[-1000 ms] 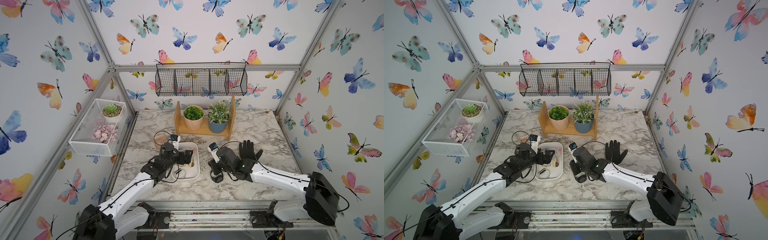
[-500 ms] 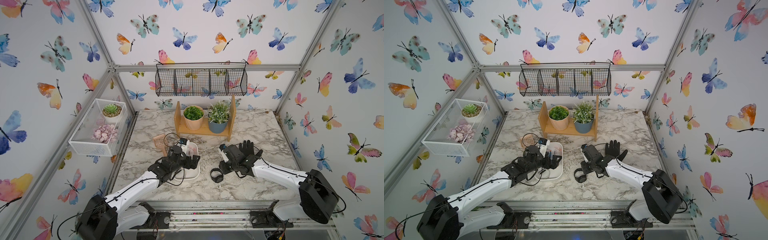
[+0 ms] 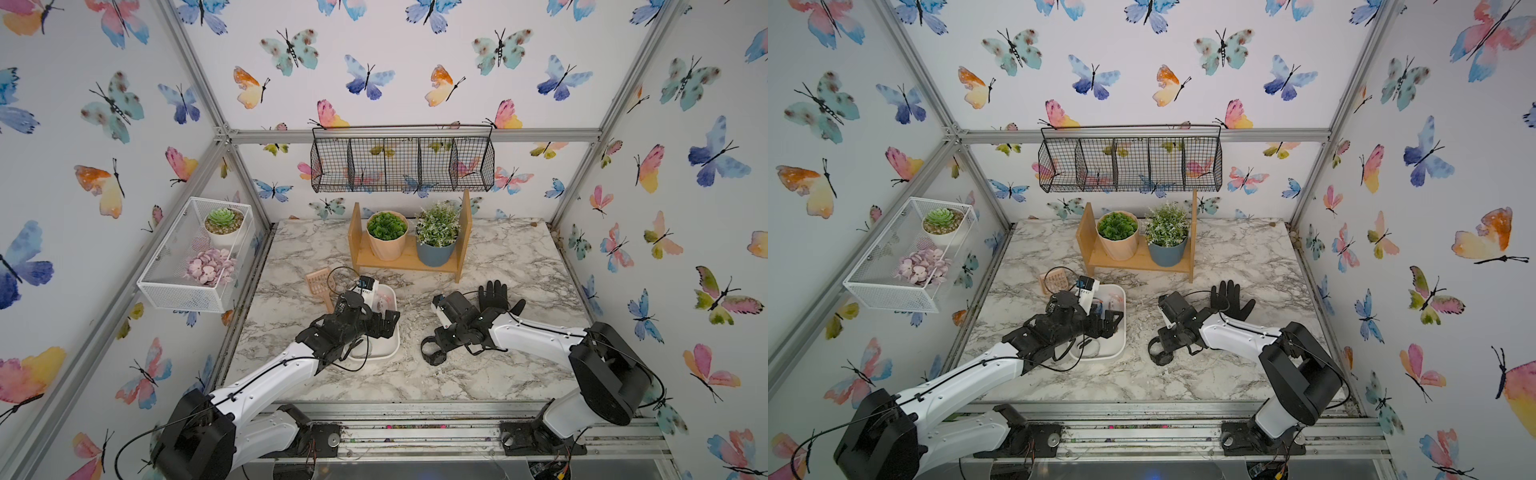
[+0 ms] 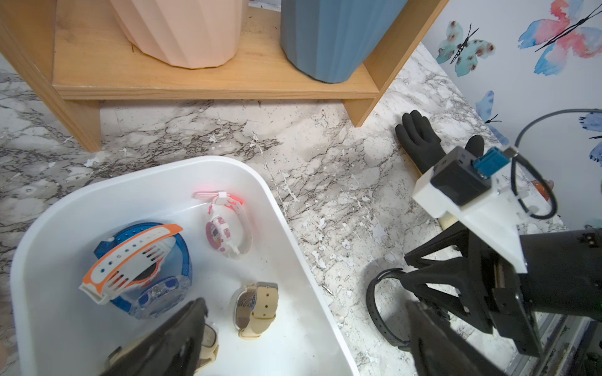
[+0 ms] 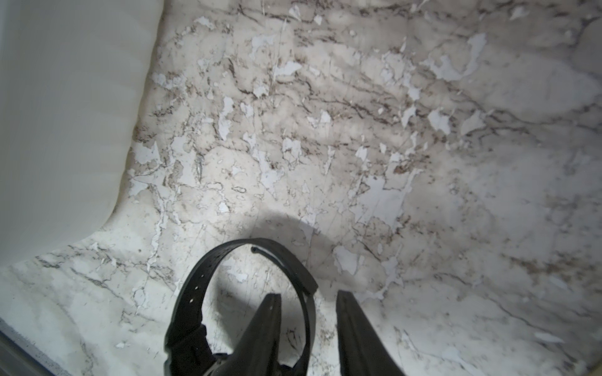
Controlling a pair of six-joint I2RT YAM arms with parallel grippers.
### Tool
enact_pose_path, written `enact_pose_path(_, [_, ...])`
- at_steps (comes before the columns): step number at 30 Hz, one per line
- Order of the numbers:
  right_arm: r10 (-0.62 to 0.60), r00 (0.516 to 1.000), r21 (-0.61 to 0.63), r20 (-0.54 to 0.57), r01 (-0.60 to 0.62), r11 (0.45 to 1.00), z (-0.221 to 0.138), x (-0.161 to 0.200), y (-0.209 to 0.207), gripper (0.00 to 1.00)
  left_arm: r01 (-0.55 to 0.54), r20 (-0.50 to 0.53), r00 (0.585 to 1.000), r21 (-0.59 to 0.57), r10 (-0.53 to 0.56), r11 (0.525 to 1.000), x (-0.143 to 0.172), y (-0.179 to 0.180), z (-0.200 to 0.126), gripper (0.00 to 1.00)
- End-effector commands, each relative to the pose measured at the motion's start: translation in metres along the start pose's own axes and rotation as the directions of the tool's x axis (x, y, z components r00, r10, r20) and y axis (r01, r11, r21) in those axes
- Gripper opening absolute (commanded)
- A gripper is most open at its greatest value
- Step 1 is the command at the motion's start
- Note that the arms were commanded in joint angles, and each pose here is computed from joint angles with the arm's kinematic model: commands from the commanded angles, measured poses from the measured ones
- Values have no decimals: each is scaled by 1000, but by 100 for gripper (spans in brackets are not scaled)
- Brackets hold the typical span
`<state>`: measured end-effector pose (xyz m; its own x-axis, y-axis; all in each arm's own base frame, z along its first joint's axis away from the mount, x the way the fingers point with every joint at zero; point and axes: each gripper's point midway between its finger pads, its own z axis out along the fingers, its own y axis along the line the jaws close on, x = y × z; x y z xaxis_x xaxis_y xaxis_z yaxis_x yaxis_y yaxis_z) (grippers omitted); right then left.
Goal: Put the watch into the storage box
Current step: Pick up the watch at the center of the board.
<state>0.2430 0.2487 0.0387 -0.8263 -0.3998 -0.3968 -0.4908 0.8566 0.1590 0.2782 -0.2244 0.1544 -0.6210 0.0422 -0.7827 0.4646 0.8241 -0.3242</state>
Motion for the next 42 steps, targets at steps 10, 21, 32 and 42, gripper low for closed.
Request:
enact_pose_path(10, [-14,999,-27,-29,14,1000,11,3,4,25,-40,11,999,-25,41,999,-1,4,0,99])
enact_pose_path(21, [-21,999,-33,47,23,999,-4,-13,7,2,-28,23,999,-46,29,999,-2,8,-3,99])
enact_pose_path(32, [-116,927,-124,357,171,978,-65,-94,51,2,103,92,992,-143,-90,984,-19,50,-20,99])
enact_pose_path(42, [-228,869,-166,438,327,930,-60,-133,132,2,229,172,967,-255,-189,939,-27,100,-45,99])
